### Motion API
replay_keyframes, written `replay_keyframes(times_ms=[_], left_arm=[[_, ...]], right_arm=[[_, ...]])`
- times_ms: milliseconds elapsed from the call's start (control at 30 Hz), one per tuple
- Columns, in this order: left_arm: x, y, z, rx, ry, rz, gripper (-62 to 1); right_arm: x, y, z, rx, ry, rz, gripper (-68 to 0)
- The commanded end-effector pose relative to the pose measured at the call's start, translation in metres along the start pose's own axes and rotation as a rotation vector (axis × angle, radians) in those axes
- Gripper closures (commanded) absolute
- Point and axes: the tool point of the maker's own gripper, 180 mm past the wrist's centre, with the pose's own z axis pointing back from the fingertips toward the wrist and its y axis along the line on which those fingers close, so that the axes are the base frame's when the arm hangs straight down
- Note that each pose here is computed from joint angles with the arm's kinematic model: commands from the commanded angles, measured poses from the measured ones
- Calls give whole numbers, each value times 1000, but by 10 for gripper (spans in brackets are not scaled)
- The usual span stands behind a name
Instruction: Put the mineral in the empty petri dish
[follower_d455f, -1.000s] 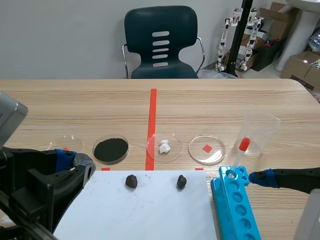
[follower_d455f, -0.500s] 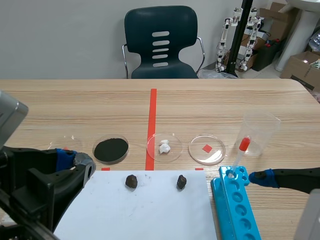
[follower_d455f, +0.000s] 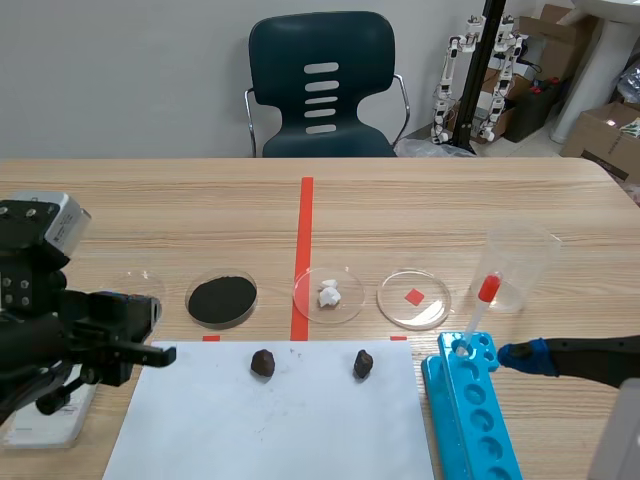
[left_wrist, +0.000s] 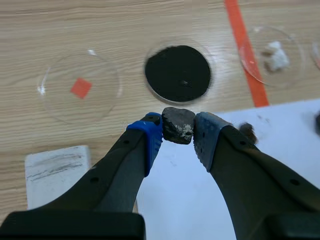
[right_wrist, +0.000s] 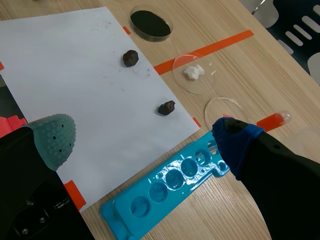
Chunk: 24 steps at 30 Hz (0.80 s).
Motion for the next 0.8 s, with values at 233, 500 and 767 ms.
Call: replay_keyframes(times_ms=[233,500,767], left_arm=[[15,26,-53,60,71,58,-116],[15,65,-84,210,139,174,-116],[10,84,-98,275,206,224,-116]], right_arm=[[13,-5,-1,-14,-41,6,-569],[13,-5,-1,-14,-41,6,-569],[13,-5,-1,-14,-41,6,-569]])
